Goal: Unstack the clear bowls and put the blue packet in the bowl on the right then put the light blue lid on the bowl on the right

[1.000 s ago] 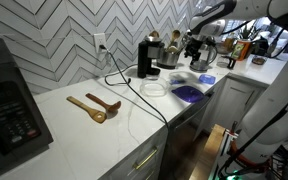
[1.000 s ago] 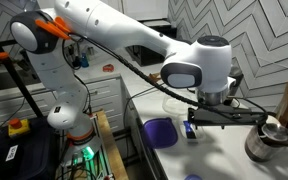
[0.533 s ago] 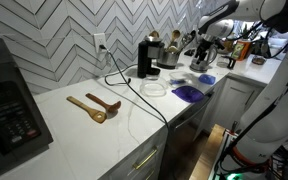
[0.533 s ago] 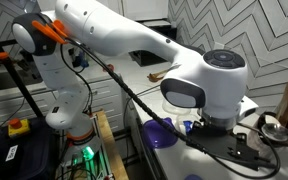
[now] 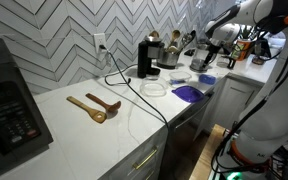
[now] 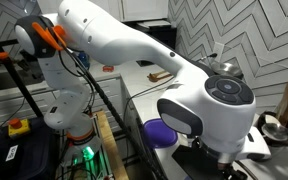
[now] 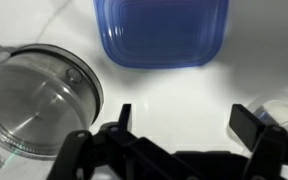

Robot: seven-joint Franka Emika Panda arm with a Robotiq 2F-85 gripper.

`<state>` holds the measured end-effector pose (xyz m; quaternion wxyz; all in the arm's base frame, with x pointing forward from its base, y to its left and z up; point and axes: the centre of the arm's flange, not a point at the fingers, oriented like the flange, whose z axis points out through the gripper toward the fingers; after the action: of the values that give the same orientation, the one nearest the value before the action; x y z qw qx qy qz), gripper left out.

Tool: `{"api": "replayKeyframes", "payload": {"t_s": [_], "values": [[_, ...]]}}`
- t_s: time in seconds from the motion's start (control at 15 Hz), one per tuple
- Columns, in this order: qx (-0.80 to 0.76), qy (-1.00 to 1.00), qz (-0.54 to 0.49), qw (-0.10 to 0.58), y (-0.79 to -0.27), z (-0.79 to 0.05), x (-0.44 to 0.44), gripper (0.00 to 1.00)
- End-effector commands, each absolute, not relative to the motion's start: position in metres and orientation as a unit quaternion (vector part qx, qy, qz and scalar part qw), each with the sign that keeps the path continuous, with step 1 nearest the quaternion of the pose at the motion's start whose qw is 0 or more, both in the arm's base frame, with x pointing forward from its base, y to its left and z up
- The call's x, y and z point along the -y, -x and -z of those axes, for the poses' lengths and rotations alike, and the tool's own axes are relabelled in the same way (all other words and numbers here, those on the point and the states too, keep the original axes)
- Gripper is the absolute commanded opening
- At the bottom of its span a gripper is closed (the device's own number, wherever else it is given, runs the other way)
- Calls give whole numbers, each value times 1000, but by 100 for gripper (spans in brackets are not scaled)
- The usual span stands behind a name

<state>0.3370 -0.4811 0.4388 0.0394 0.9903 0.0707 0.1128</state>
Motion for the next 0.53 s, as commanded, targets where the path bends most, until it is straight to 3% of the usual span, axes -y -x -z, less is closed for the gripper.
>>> {"api": "replayKeyframes", "payload": {"t_s": [0.0,0.2,0.47], "values": [[23,-993,-111,8,-319,-428,491,100],[99,-990,-99,-6,-309,-417,501,100],[83,-992,-96,8,-311,-419,498,100]]}}
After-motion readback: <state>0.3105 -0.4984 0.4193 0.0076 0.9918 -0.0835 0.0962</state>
